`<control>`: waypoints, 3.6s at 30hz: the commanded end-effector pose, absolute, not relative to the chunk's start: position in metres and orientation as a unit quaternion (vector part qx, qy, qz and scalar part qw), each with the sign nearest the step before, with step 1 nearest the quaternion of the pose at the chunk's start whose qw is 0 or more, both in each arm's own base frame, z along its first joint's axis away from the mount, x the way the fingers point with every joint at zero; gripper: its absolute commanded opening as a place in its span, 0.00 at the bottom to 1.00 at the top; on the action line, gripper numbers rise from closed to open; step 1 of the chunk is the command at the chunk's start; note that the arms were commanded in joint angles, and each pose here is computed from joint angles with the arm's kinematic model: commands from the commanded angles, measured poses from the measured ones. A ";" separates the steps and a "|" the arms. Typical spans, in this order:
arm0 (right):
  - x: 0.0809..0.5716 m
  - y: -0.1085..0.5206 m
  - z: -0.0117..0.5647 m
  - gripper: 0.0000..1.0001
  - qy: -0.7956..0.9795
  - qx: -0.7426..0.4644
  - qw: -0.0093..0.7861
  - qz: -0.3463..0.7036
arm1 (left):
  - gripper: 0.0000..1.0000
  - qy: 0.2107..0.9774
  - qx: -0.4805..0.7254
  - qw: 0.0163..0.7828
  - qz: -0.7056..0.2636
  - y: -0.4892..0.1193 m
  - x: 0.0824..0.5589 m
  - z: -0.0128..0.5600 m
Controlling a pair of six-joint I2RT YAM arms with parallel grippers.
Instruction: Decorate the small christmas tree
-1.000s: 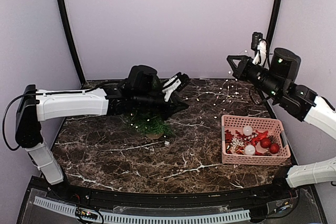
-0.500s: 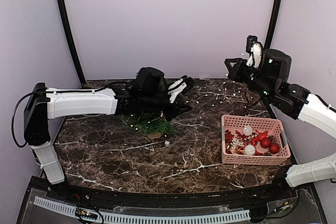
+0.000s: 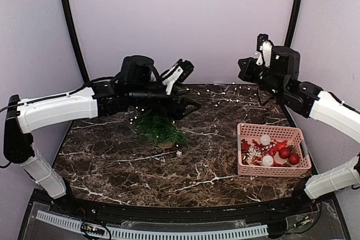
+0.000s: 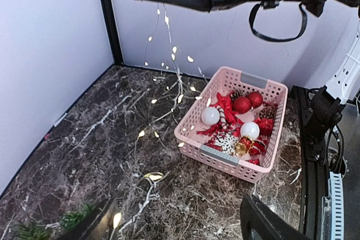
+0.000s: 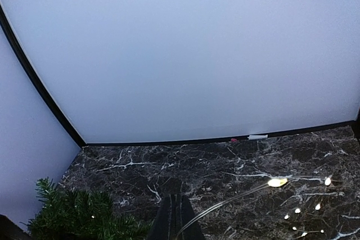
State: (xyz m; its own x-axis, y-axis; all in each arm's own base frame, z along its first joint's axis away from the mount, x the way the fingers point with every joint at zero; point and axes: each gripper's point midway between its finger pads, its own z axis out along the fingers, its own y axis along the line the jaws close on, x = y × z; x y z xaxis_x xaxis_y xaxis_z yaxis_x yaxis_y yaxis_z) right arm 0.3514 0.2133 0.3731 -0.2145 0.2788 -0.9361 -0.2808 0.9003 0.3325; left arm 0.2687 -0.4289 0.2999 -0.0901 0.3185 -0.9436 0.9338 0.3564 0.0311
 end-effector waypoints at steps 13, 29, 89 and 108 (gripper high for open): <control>0.332 0.178 0.378 0.00 0.742 0.043 0.628 0.230 | 0.90 0.664 0.405 0.568 -0.270 -0.360 0.256 0.351; 0.365 0.149 0.350 0.00 0.768 0.061 0.617 0.160 | 0.98 0.687 0.319 0.546 -0.356 -0.329 0.266 0.404; 0.393 0.170 0.358 0.00 0.776 0.020 0.606 0.171 | 0.00 0.740 0.373 0.437 -0.349 -0.299 0.267 0.313; 0.324 0.133 0.307 0.00 0.809 0.061 0.554 0.185 | 0.00 0.729 0.475 0.387 -0.305 -0.316 0.214 0.250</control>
